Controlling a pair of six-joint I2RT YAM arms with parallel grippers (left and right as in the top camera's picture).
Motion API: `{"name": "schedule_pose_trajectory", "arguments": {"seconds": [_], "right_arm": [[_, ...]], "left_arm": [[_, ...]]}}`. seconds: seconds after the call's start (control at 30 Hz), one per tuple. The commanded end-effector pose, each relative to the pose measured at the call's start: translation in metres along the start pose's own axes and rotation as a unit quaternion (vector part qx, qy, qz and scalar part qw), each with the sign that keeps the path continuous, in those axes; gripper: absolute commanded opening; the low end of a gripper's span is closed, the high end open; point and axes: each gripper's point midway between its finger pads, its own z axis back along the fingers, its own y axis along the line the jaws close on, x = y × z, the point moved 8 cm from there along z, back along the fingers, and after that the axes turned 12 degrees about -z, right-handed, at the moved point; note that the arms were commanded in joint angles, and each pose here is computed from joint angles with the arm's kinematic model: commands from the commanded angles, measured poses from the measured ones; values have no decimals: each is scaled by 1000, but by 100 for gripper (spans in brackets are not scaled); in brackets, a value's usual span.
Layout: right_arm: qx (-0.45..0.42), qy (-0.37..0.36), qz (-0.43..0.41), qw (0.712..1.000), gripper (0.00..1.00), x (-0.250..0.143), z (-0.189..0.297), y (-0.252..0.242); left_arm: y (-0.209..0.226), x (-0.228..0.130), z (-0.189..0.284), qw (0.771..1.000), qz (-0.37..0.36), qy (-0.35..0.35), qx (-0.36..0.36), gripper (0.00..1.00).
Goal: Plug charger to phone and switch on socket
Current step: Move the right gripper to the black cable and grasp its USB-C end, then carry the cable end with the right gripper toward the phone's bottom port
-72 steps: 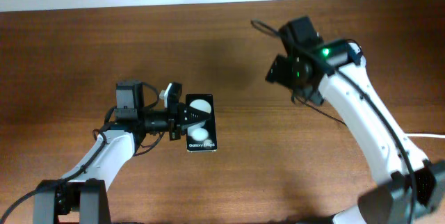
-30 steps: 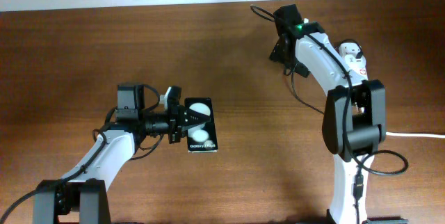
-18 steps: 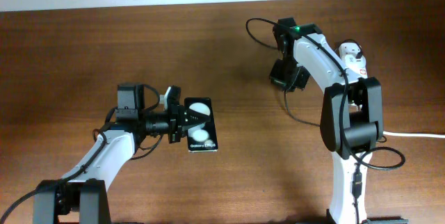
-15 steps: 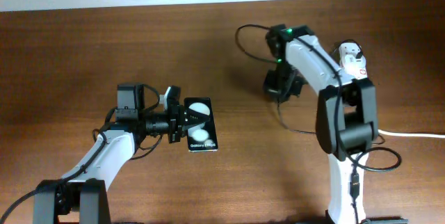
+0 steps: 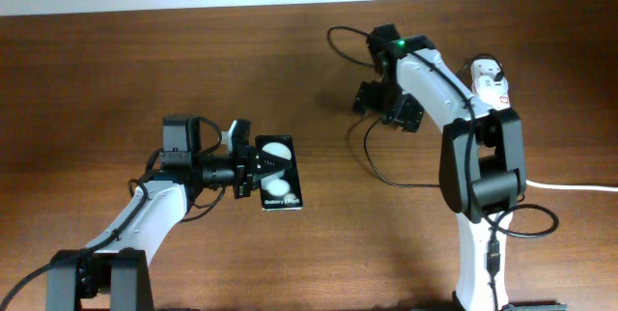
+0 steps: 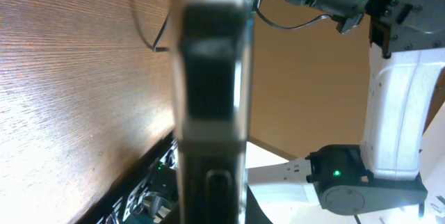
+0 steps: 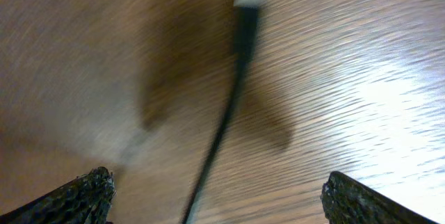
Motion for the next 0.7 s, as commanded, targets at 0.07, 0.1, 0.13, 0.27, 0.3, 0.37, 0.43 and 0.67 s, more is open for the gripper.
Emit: {"name": "schedule_pose_trajectory", "arguments": {"seconds": [0.07, 0.1, 0.13, 0.27, 0.3, 0.37, 0.43, 0.67], "right_arm": [[18, 0, -61, 998, 72, 15, -4, -3], [21, 16, -61, 998, 66, 12, -11, -2], [18, 20, -46, 999, 61, 9, -14, 0], [-11, -40, -17, 999, 51, 9, -14, 6], [-8, -50, -17, 999, 50, 11, -14, 7], [3, -62, -18, 998, 47, 15, -14, 11], [15, -72, -19, 997, 45, 18, -13, 15], [-7, -54, -18, 998, 31, 14, -26, 10]], "left_arm": [[-4, 4, 1, 1000, -15, -6, 2, 0], [-5, 4, 1, 1000, -15, -6, 1, 0], [-4, 4, 1, 1000, -15, -6, 2, 0], [-4, 4, 1, 1000, -15, -6, 1, 0], [-4, 4, 1, 1000, -15, -6, 1, 0], [-4, 4, 1, 1000, -15, -6, 1, 0], [-4, 4, 1, 1000, -15, -6, 1, 0], [-4, 4, 1, 1000, -15, -6, 1, 0]]}}
